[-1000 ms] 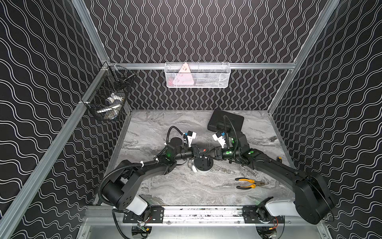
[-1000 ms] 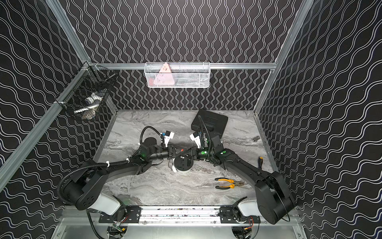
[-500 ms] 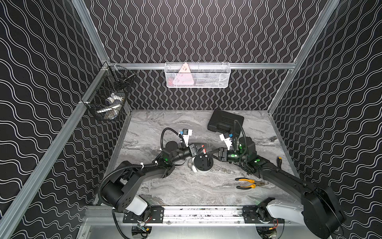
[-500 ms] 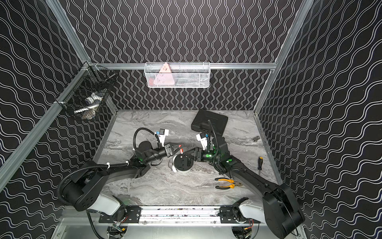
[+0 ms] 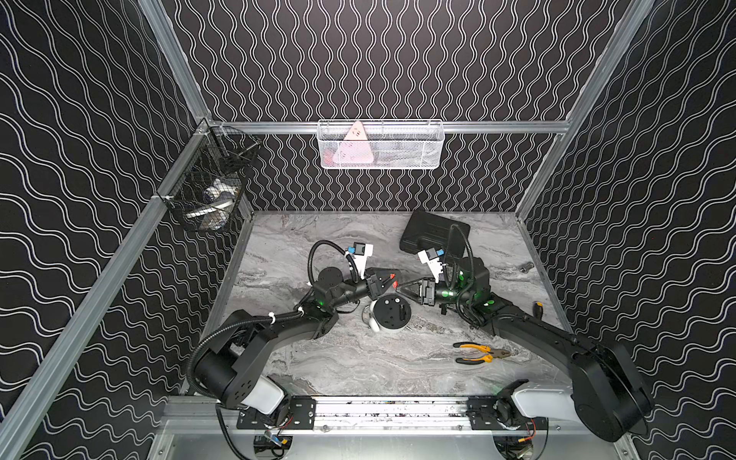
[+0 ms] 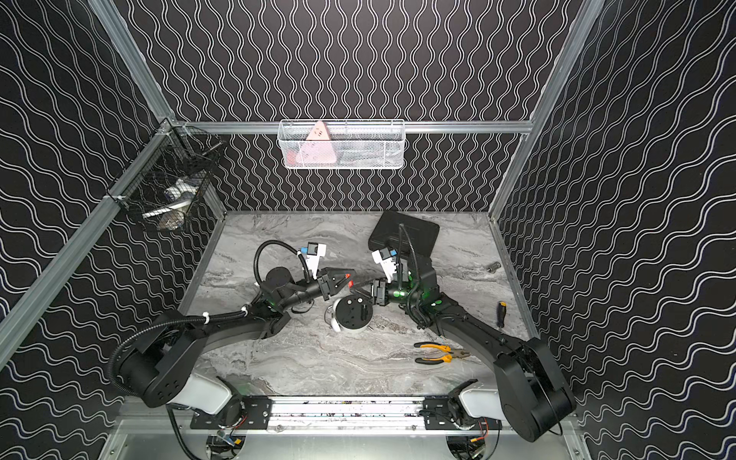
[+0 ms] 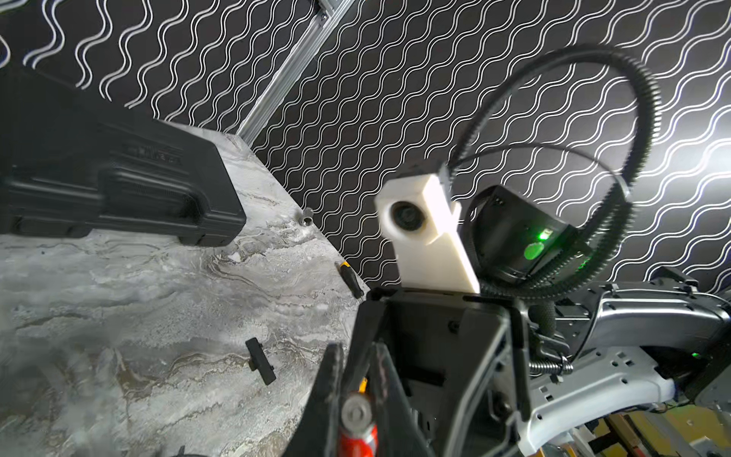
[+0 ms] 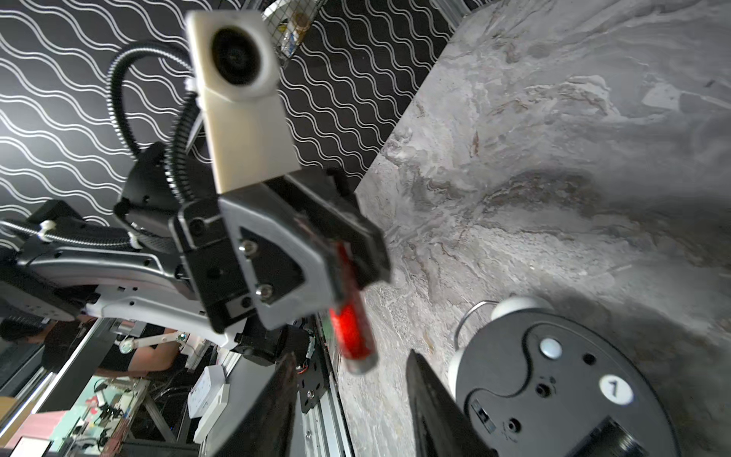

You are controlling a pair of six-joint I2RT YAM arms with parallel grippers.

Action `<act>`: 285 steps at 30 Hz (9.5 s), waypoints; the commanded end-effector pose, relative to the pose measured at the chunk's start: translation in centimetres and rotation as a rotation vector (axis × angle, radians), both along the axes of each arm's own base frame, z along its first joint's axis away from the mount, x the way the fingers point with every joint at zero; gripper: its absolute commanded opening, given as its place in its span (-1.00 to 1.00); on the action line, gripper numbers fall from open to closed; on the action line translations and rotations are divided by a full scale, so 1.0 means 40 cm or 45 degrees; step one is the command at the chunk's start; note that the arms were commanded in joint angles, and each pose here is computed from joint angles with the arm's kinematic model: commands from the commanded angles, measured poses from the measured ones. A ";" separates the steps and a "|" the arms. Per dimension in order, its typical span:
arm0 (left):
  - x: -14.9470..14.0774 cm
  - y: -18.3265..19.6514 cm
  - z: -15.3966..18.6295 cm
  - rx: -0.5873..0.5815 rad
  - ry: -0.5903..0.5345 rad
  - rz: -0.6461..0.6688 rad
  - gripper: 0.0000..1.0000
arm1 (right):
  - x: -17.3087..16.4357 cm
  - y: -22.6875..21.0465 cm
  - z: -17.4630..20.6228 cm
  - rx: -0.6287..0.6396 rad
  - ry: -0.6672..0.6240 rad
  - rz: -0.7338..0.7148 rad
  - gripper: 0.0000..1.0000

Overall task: Insert the battery into the alarm
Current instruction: Install the battery in the alarm.

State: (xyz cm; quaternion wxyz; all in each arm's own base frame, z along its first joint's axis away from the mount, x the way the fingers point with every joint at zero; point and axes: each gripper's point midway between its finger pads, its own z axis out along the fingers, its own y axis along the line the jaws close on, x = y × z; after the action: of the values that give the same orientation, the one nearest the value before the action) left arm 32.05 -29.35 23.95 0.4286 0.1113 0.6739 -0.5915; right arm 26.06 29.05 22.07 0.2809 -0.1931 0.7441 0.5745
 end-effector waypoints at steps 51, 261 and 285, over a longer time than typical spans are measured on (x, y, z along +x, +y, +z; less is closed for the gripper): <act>-0.021 0.262 -0.318 0.739 0.526 0.415 0.97 | -0.076 -0.071 -0.317 -0.375 1.260 -0.386 -0.95; -0.066 0.061 -0.496 0.767 1.001 0.112 0.12 | -0.052 -0.134 -0.373 -0.931 0.700 -0.459 -0.79; -0.087 0.103 -0.553 0.912 1.018 0.117 0.19 | -0.030 -0.142 -0.374 -0.961 0.706 -0.521 -0.91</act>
State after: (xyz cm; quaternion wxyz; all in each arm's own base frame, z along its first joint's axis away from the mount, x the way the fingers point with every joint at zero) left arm 30.06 -27.71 4.81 0.1310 -0.0043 0.9187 -0.3725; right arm 24.39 23.77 7.33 0.0844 0.0174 0.9661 0.2435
